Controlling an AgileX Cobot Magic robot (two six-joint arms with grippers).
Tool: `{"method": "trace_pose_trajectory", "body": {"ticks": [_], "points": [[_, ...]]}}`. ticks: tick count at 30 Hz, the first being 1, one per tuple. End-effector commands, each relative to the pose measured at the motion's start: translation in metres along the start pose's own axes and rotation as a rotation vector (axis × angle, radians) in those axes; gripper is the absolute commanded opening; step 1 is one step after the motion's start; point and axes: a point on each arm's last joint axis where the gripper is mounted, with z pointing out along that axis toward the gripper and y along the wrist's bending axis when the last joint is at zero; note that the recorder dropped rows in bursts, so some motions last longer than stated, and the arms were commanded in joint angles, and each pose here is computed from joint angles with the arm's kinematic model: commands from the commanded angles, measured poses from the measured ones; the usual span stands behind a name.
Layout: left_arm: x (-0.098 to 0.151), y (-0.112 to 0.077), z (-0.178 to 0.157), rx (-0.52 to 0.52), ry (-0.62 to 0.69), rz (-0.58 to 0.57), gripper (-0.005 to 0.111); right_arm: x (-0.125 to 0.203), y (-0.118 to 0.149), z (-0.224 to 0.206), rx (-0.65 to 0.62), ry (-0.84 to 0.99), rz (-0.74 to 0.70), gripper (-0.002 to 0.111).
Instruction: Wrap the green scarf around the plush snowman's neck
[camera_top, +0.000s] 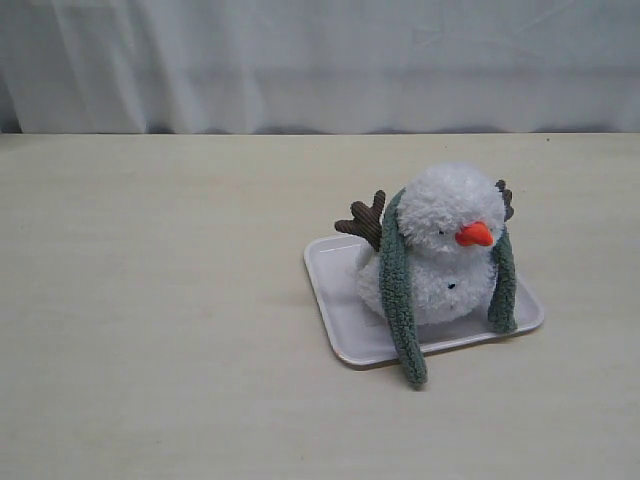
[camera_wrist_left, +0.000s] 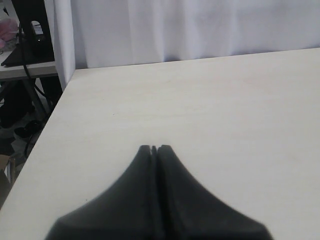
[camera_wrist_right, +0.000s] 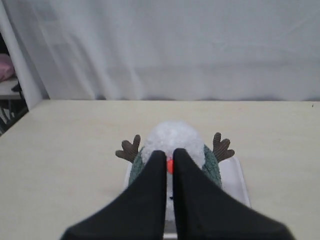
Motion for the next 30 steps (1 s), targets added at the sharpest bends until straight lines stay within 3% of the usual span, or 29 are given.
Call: {"method": "trace_pose_trajectory", "body": {"ticks": [1, 30], "points": [[0.000, -0.001, 0.000, 0.009, -0.011, 0.000, 0.000, 0.001, -0.005, -0.018, -0.024, -0.074, 0.034, 0.004], [0.000, -0.001, 0.000, 0.009, -0.011, 0.000, 0.000, 0.012, -0.022, -0.068, -0.078, -0.284, 0.100, 0.004]]}}
